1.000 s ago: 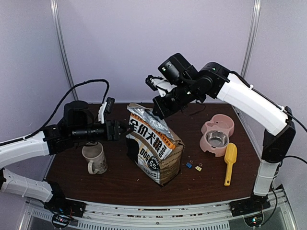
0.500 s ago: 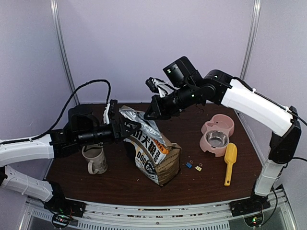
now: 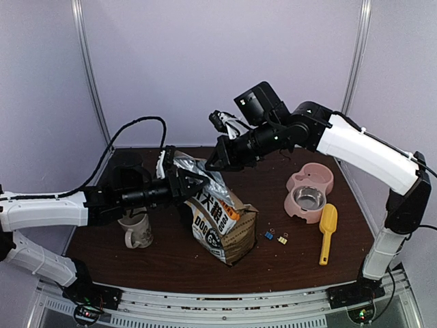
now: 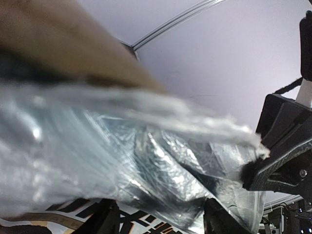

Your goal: Serve the pet food

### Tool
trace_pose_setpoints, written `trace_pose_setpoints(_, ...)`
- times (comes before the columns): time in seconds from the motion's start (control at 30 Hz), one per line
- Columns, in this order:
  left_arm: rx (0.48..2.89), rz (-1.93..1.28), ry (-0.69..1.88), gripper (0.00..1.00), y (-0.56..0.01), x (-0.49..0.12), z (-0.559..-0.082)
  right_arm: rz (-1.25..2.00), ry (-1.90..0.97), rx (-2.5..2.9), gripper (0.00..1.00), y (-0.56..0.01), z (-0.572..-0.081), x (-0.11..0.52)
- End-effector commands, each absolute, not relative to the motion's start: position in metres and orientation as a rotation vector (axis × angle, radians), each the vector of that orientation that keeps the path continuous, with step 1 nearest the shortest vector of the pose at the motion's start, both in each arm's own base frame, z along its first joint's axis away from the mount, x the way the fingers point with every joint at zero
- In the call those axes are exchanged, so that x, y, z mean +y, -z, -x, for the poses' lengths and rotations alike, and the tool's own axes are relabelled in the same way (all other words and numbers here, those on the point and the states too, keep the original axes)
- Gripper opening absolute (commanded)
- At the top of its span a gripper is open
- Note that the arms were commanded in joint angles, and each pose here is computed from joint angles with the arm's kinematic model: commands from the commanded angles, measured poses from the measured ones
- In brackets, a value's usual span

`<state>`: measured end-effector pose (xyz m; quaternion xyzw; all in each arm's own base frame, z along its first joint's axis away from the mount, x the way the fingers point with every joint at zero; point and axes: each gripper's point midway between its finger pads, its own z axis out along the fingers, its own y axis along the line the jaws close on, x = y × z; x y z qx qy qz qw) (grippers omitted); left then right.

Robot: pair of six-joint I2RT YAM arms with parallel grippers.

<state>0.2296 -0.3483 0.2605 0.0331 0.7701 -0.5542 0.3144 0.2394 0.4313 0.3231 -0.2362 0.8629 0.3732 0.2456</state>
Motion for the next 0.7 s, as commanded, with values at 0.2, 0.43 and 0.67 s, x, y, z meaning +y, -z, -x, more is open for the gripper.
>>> trace_pose_setpoints(0.2,1.83,-0.063,1.549,0.52,-0.311,-0.348,-0.233,0.647,-1.234,2.089,0.0,-0.407,-0.221,0.433)
trace_pose_setpoints(0.43,1.851,-0.033,1.559,0.36,-0.305,-0.35,-0.235,0.648,-1.223,2.097,0.0,-0.403,-0.224,0.435)
trace_pose_setpoints(0.67,1.827,-0.025,1.538,0.02,-0.318,-0.345,-0.238,0.61,-1.129,2.109,0.0,-0.398,-0.232,0.424)
